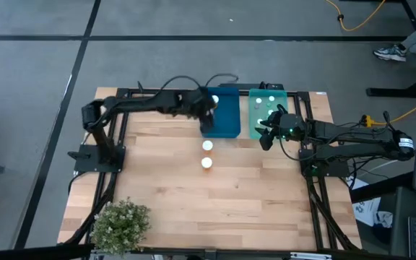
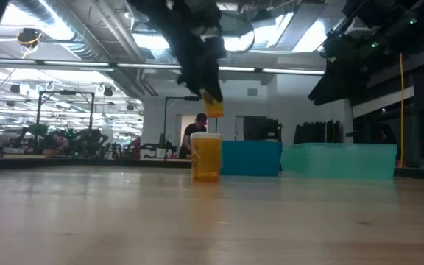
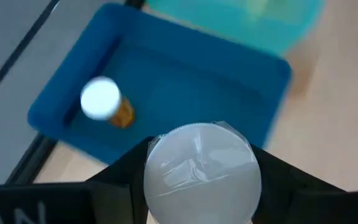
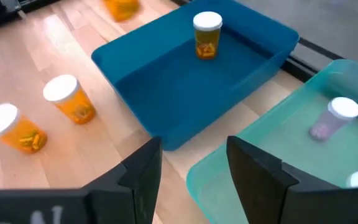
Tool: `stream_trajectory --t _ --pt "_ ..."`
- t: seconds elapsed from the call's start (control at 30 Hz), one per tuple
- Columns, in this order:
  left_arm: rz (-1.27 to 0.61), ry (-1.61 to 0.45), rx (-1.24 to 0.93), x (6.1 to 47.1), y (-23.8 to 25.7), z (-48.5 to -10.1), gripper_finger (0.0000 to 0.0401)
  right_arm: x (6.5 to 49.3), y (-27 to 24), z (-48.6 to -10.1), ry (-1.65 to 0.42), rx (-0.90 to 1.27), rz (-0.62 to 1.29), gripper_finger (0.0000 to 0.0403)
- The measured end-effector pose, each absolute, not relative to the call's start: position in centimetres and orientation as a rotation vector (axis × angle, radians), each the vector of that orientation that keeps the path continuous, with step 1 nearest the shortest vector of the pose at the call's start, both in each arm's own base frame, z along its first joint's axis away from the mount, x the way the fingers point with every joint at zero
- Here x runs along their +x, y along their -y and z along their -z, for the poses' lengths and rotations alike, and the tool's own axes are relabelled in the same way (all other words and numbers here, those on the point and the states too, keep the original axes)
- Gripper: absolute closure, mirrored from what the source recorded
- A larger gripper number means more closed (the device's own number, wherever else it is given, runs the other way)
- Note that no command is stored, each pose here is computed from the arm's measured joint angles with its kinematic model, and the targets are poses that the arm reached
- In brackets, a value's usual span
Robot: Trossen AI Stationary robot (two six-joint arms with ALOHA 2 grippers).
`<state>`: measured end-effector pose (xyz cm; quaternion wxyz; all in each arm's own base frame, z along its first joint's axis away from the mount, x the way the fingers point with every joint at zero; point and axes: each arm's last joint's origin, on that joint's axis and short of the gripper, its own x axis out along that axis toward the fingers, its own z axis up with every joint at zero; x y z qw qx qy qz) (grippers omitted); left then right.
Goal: Pick and place medicine bottles into bin by pill shape (circle, oval)
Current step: Put the orange pill bottle into the blue bin
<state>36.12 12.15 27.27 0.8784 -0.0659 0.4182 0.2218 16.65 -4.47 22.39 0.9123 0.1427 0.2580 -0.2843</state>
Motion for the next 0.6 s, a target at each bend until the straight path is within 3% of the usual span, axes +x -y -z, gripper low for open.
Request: stream_trajectory --t 0.27,0.47,0.6 --pt "-0.448 -0.958 -0.246 39.0 -17.3 -23.0 0.0221 16.8 4.6 -22.6 -0.51 0.269 0.588 0.022" --pt "-0.438 -1.064 -0.262 40.6 -18.4 -19.6 0.0221 16.8 4.6 -22.6 -0.512 0.262 0.585 0.022" --pt "-0.445 -1.054 -0.264 41.0 -18.6 -19.5 0.0221 16.7 4.6 -22.6 -0.52 0.259 0.584 0.022"
